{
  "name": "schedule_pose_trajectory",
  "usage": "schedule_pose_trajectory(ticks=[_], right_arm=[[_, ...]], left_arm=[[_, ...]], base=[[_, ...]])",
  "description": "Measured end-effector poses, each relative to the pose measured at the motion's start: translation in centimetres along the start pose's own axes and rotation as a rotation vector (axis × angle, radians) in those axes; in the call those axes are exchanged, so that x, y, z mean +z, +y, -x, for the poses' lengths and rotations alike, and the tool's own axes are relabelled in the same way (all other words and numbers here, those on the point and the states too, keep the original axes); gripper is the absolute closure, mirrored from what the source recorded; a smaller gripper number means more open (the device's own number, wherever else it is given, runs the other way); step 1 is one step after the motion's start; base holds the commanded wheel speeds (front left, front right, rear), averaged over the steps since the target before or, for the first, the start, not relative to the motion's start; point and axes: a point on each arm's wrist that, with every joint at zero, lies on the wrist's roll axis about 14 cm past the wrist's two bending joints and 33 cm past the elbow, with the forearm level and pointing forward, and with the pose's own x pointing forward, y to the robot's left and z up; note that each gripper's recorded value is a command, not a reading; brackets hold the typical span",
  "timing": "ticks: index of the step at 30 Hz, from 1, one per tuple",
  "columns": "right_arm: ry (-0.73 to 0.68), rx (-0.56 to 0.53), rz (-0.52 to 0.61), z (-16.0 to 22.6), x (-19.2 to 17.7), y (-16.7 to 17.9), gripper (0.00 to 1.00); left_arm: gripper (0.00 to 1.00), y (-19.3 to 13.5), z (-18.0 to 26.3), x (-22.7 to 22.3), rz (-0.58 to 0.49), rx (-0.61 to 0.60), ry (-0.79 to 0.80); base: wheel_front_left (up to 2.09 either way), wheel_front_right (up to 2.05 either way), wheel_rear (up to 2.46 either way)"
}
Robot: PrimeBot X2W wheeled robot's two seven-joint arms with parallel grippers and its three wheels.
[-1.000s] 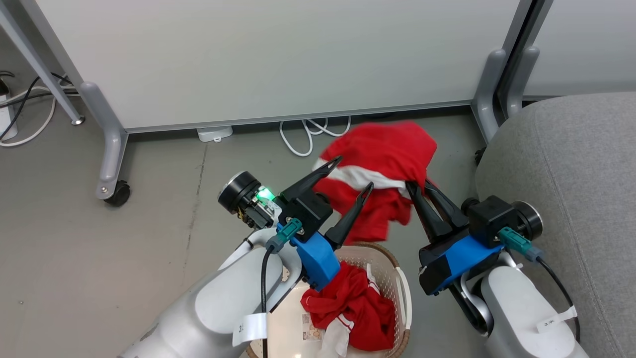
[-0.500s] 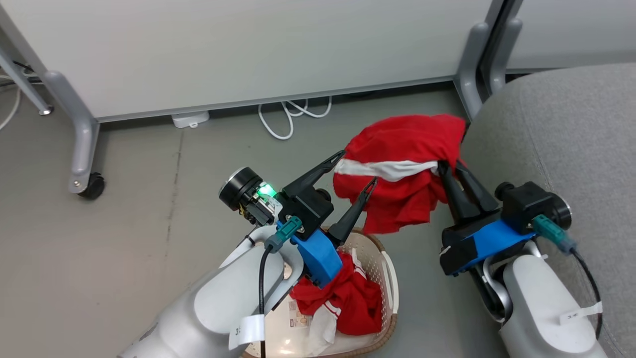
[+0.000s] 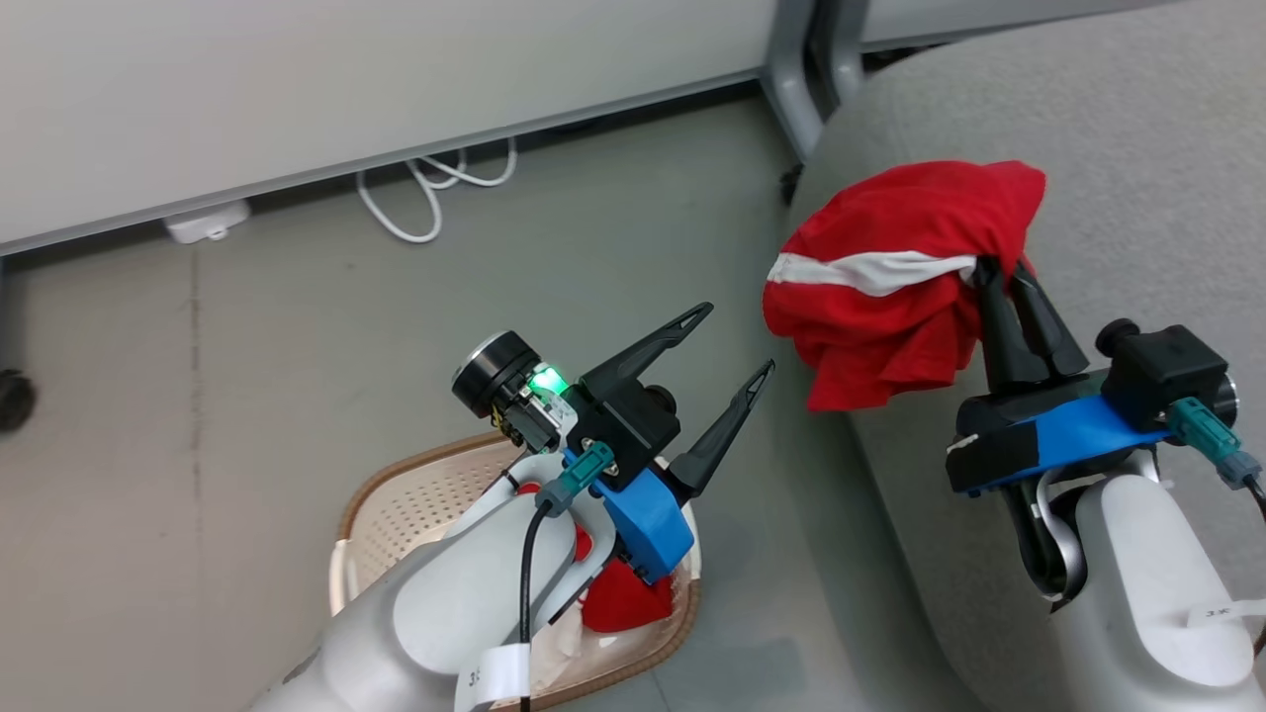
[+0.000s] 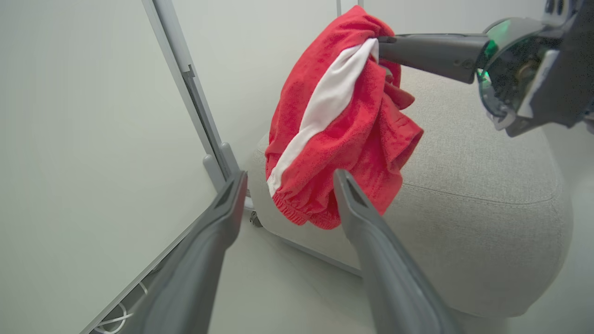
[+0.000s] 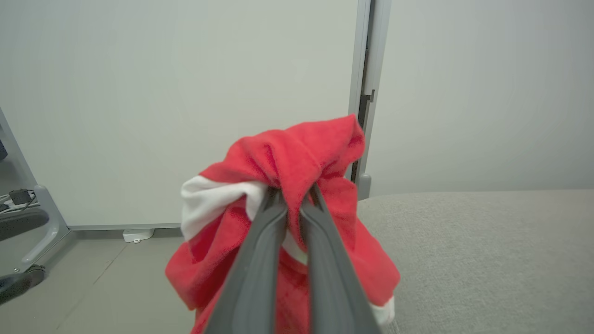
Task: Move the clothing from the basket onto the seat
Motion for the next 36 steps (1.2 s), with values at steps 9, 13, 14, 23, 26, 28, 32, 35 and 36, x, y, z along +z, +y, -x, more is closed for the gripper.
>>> schedule_pose_trajectory(ticks=[9,13,14,23,26,28,32,35,36], right_arm=[[0.013,-0.2,0.042,3.4,0.2,-7.0,1.0],[0.025,-0.281,0.061,5.4,0.2,-9.5,1.0],[0.027,-0.298,0.065,5.7,0.3,-10.0,1.0],[0.037,-0.401,0.092,8.8,0.7,-12.8,1.0],[0.042,-0.412,0.095,9.2,0.6,-13.0,1.0],[0.042,-0.417,0.094,9.3,0.6,-13.1,1.0],[0.042,-0.426,0.094,9.4,0.6,-13.2,1.0],[0.042,-0.428,0.093,9.3,0.5,-13.2,1.0],[0.042,-0.429,0.094,9.3,0.5,-13.3,1.0]], left_arm=[[0.0,-3.8,-2.7,-0.9,0.034,-0.145,-0.01],[0.0,-5.3,-3.6,-1.1,0.04,-0.199,-0.016],[0.0,-5.7,-3.7,-1.2,0.04,-0.212,-0.017],[0.0,-8.3,-4.9,-1.6,0.064,-0.3,-0.023],[0.0,-8.7,-5.1,-1.7,0.071,-0.315,-0.024],[0.0,-8.8,-5.1,-1.8,0.074,-0.319,-0.024],[0.0,-8.9,-5.3,-1.9,0.078,-0.323,-0.025],[0.0,-8.9,-5.3,-2.0,0.077,-0.323,-0.025],[0.0,-8.8,-5.3,-2.1,0.079,-0.322,-0.024]], base=[[0.0,0.0,0.0],[0.0,0.0,0.0],[0.0,0.0,0.0],[0.0,0.0,0.0],[0.0,0.0,0.0],[0.0,0.0,0.0],[0.0,0.0,0.0],[0.0,0.0,0.0],[0.0,0.0,0.0]])
